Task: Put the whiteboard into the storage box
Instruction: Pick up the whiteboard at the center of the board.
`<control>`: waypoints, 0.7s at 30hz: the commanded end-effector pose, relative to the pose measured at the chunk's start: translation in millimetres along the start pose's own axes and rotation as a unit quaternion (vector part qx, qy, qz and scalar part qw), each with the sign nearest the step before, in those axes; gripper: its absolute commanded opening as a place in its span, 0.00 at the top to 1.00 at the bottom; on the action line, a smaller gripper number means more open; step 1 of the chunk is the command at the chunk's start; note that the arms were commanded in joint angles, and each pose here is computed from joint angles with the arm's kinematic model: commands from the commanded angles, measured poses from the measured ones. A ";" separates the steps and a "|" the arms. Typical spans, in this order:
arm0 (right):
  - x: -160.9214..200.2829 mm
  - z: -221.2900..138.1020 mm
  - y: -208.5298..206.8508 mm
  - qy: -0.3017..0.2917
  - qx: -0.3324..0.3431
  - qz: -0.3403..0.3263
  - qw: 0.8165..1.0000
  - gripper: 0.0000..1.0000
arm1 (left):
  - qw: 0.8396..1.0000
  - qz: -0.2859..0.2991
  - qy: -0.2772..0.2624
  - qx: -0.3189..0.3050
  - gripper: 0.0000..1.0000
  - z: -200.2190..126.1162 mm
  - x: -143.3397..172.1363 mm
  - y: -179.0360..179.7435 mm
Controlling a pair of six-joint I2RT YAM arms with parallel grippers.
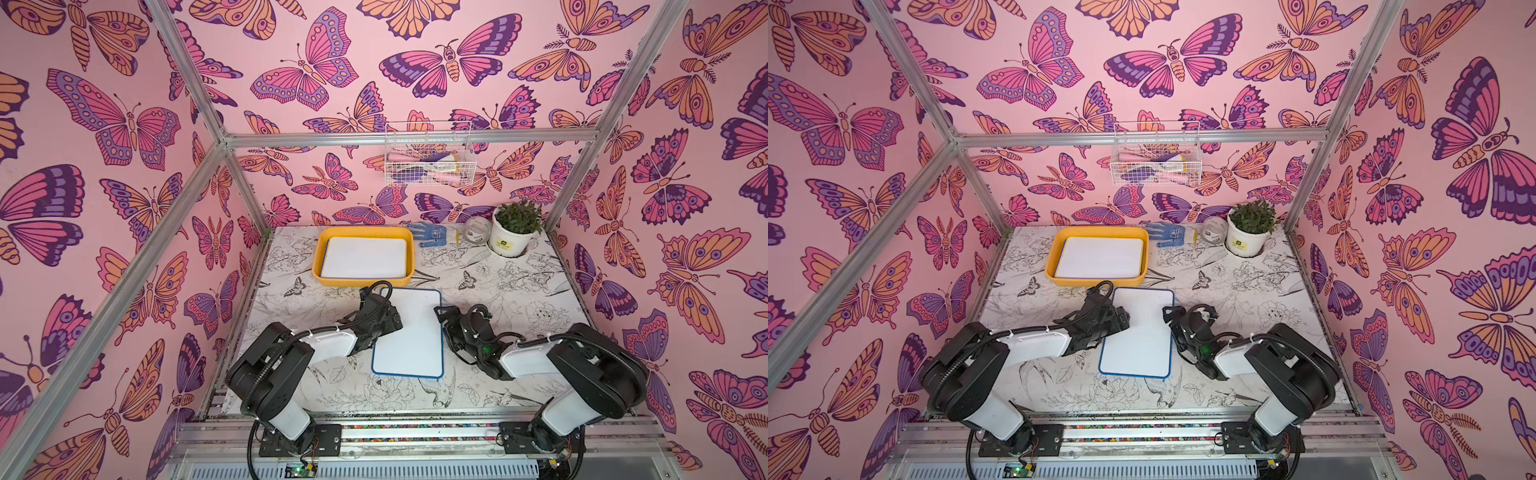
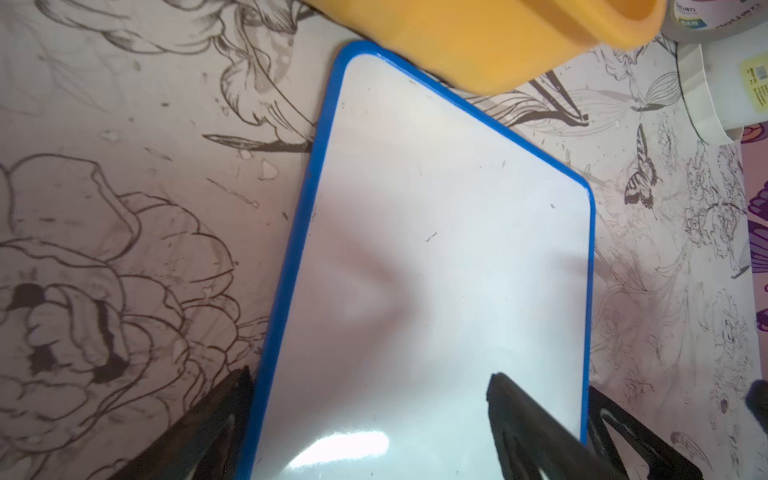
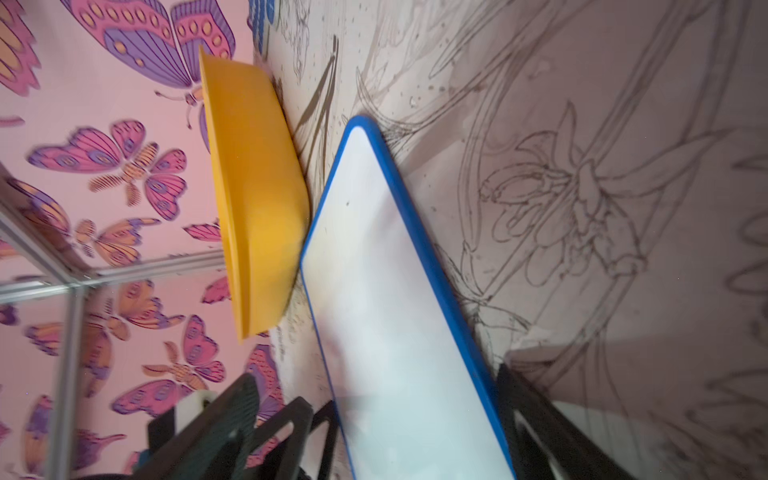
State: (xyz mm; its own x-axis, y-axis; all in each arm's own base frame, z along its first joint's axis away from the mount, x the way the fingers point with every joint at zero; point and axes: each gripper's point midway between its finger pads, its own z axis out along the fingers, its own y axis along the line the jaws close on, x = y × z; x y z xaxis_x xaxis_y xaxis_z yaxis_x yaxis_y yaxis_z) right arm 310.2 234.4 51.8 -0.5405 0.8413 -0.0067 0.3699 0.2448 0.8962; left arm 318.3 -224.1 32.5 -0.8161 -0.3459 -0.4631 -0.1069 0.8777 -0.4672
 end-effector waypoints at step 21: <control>27.1 -38.7 13.9 0.072 -0.005 -0.021 0.997 0.16 | 0.979 -0.037 0.202 -0.009 0.10 -6.7 109.1 31.6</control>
State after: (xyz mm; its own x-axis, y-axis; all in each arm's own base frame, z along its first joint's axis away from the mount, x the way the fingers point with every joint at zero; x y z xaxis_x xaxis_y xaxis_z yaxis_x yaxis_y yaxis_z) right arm 264.0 253.3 68.3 -0.6861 0.7207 0.0992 0.3757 0.2343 0.8966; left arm 305.7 -249.3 39.7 -0.8456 -0.3440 -0.4082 -0.0454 0.8082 -0.5872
